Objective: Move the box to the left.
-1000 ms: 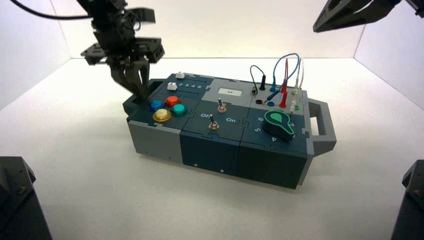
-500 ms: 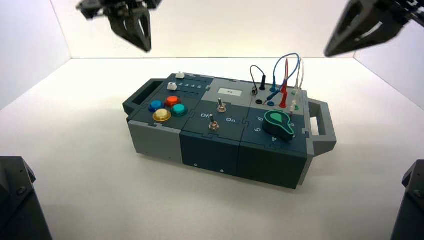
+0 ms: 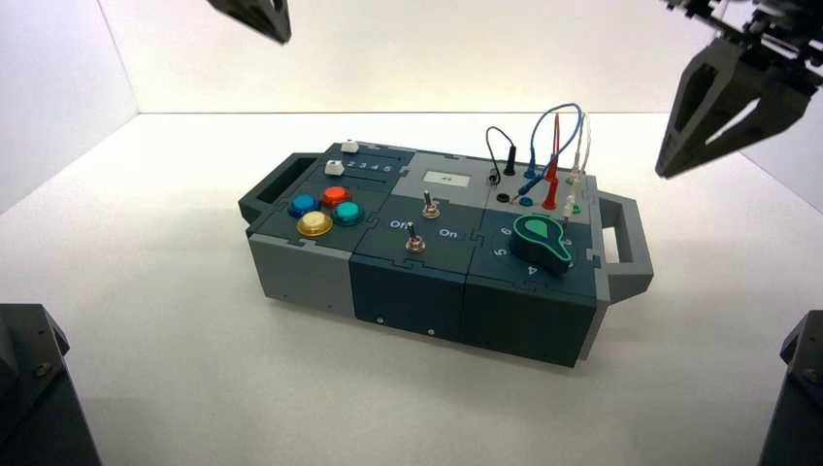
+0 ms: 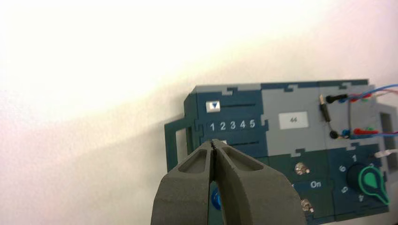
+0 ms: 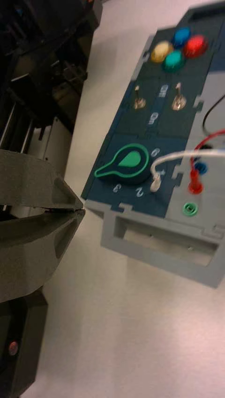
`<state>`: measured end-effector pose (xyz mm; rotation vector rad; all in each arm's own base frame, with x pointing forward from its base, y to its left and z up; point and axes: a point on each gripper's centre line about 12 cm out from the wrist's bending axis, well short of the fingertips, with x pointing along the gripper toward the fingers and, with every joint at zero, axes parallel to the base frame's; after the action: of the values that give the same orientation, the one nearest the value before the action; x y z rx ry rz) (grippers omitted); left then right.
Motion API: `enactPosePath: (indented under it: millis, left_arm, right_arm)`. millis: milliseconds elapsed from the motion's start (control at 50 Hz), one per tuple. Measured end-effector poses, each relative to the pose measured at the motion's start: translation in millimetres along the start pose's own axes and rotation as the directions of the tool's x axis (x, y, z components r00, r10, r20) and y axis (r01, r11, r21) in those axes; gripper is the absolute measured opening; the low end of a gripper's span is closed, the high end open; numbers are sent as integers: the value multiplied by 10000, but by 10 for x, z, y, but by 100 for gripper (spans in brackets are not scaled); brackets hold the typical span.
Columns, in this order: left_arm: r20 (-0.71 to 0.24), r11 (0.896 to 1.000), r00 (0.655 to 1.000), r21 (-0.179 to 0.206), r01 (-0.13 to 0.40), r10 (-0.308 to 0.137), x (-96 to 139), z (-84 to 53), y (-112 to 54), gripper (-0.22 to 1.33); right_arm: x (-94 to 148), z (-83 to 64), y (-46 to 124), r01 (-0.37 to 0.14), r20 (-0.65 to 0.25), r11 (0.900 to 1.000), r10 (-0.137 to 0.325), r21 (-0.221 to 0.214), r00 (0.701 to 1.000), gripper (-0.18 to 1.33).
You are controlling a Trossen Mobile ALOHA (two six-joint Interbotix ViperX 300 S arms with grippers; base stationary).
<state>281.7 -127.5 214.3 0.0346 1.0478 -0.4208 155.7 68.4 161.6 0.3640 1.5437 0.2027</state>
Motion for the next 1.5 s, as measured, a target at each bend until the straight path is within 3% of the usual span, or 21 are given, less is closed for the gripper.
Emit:
enactPosePath:
  millis: [160,620,860,1080,1500]
  left_arm:
    - [498,9999,9987,166,39,-48,-147,59,-27,-16]
    - [1650,9987,9861,488,112,-191,-502,209,-98,-16]
    - [1830,9986,9829,512,119,-211,-560,264,-108,-16]
    - [1901,9985,9815,537,130,-230,-577,288,-118,-16]
    - [1902,9974,9814,708,107,-241,-611,278,-120,-16]
  right_arm:
    - [63,47,-74,579,-123,9982,-576,185,9983,-14]
    - [285,282,-141,830,482,9953,-854,498,9952,-14]
    - [390,377,-172,920,734,9941,-961,579,9927,-14]
    - [496,404,-115,965,568,9946,-985,378,9935,-14]
    - [565,427,-175,1367,257,9900,-1377,348,9901,-14]
